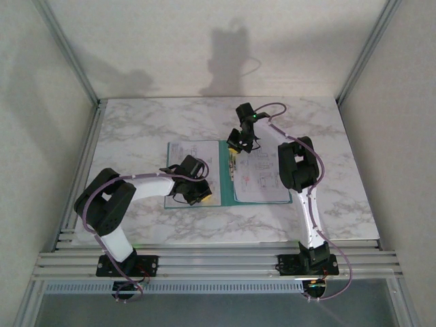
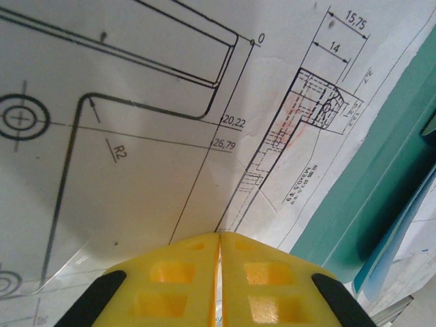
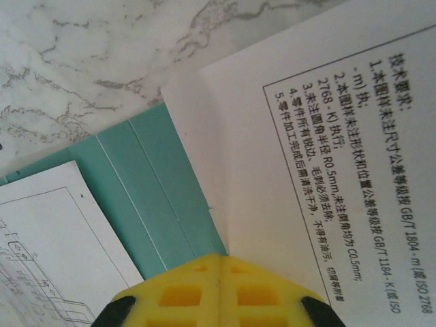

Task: Put the files into the folder

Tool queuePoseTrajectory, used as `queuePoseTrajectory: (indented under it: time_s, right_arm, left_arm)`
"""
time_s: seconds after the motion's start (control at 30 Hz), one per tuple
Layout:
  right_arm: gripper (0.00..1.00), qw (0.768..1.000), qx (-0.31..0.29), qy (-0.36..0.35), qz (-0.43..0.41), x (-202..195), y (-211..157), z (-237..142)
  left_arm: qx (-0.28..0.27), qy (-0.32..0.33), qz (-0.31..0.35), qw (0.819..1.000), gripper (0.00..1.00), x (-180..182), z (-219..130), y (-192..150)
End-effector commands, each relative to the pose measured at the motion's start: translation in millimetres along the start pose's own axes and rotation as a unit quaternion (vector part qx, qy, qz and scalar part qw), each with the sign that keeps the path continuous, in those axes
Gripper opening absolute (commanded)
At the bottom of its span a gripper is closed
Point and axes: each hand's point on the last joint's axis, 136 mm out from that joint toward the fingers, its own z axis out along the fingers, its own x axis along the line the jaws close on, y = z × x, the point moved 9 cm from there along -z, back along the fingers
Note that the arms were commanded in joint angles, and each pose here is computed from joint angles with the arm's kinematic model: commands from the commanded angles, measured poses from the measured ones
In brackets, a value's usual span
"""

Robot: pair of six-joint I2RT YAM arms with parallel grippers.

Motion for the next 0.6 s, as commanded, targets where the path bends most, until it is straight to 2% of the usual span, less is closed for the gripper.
queuePoseTrajectory:
  time_s: [0.0,0.57]
  right_arm:
    - [0.03,1.0,0.006,0.015,-0.013,8.2,-1.6,-7.7]
    - [0.02,0.997,0.008,0.067,-0.033,15.4,-24.0,-50.2]
  left_arm:
    - [-0.005,0.018,-0.012,1.0,0.09,10.1,4.2,0.7]
    - [-0.012,0.019,-0.045,0.999,0.07,14.8,9.6,0.8]
